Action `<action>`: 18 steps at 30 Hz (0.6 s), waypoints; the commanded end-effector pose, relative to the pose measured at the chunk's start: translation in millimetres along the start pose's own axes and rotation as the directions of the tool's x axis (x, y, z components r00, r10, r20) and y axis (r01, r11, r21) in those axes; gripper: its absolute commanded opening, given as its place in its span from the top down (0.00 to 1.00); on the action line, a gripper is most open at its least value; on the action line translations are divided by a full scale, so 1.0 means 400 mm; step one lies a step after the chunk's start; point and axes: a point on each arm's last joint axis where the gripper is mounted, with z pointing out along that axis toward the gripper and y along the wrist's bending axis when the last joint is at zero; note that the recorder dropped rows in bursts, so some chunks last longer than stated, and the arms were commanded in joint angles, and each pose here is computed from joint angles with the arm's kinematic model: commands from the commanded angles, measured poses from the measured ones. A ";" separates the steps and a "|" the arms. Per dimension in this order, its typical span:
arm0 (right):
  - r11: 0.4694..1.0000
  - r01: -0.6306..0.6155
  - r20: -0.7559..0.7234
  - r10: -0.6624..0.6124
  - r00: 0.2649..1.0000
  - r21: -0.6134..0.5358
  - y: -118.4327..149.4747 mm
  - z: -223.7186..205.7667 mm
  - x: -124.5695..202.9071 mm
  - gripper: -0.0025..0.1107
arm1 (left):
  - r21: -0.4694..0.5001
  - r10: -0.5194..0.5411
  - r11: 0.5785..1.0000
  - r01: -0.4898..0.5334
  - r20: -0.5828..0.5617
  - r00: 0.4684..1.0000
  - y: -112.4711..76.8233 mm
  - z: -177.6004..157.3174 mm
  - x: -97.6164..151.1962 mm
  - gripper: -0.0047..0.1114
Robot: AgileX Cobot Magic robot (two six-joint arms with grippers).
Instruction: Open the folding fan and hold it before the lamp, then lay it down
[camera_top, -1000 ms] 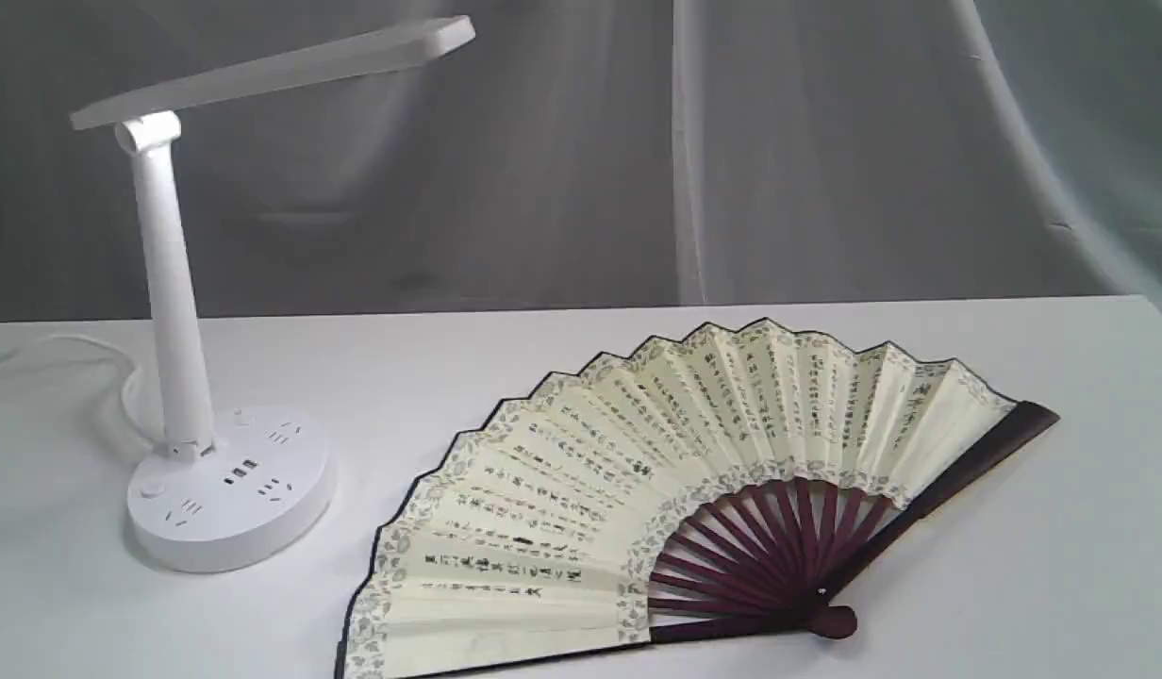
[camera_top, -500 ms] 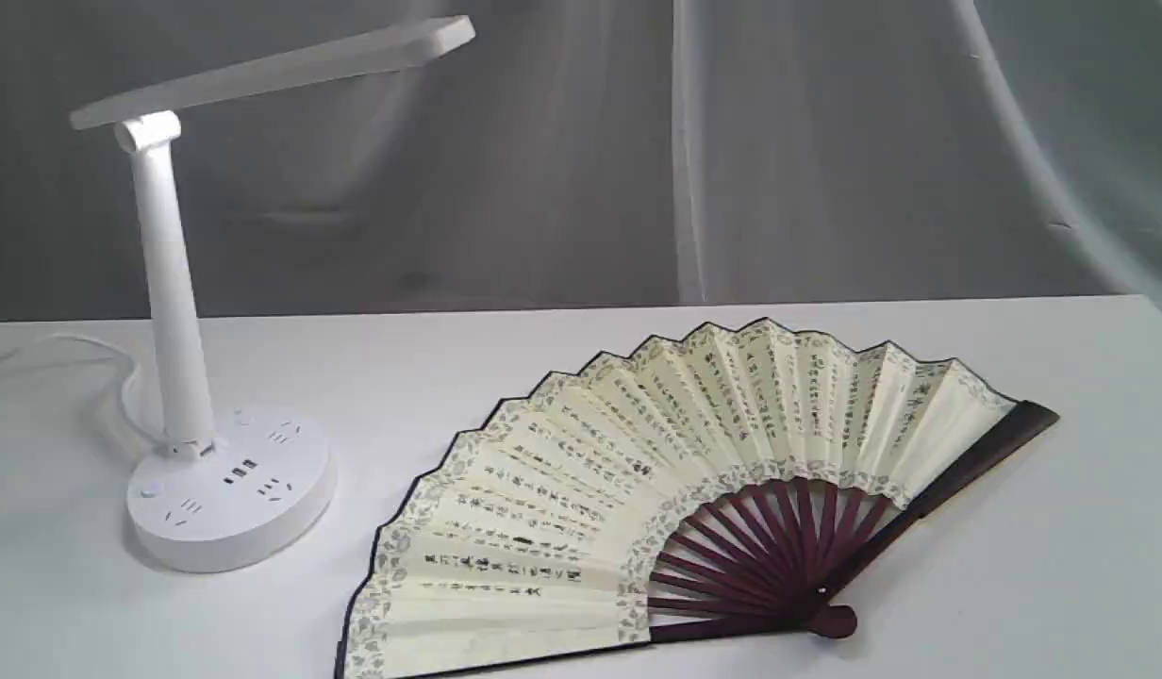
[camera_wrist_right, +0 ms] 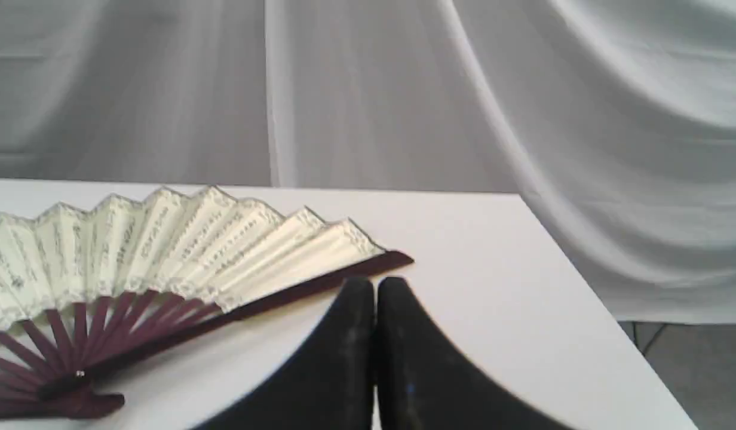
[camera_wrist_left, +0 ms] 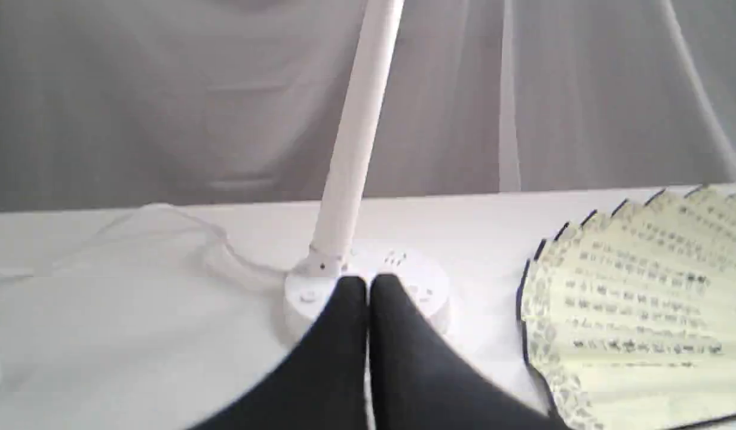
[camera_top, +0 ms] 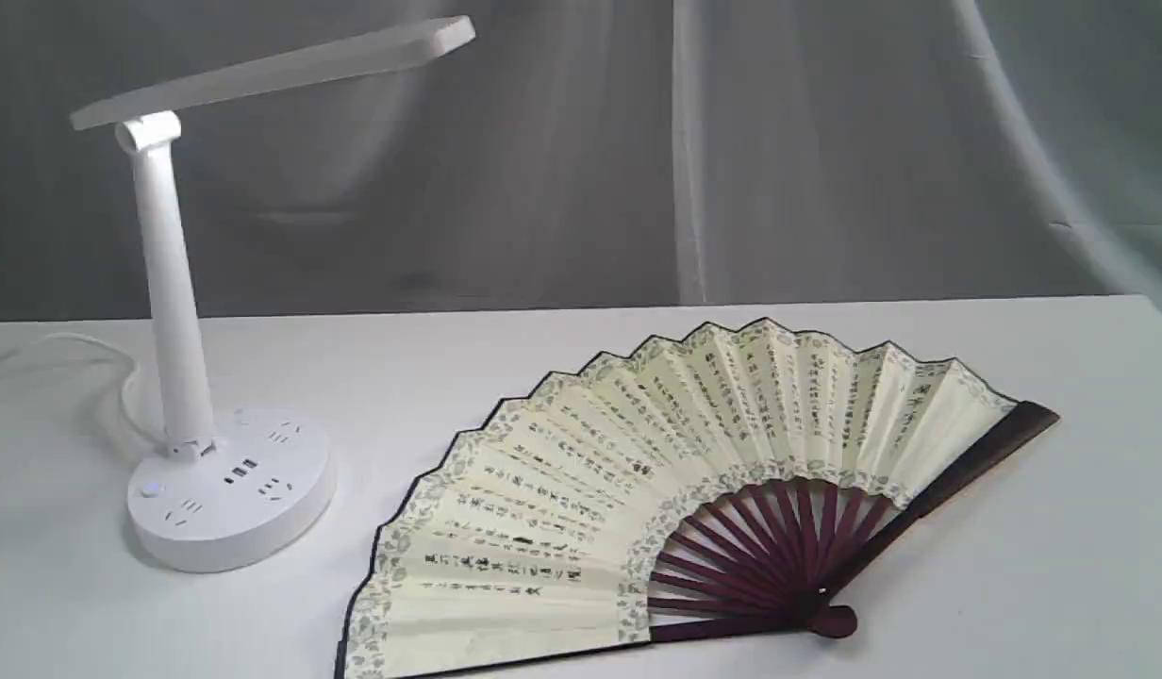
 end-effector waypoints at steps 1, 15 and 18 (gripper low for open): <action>1.000 -0.006 -0.050 0.006 0.999 0.008 -0.001 -0.001 0.014 0.98 | -0.008 -0.008 1.000 0.007 -0.030 1.000 0.002 0.000 0.010 0.96; 1.000 -0.008 -0.049 0.008 0.999 0.008 -0.001 -0.001 0.014 0.98 | -0.008 -0.003 1.000 0.003 -0.030 1.000 0.002 0.000 0.010 0.96; 1.000 -0.012 -0.048 0.012 0.999 0.008 -0.001 -0.001 0.014 0.98 | -0.008 -0.003 1.000 0.003 -0.030 1.000 0.002 0.000 0.010 0.96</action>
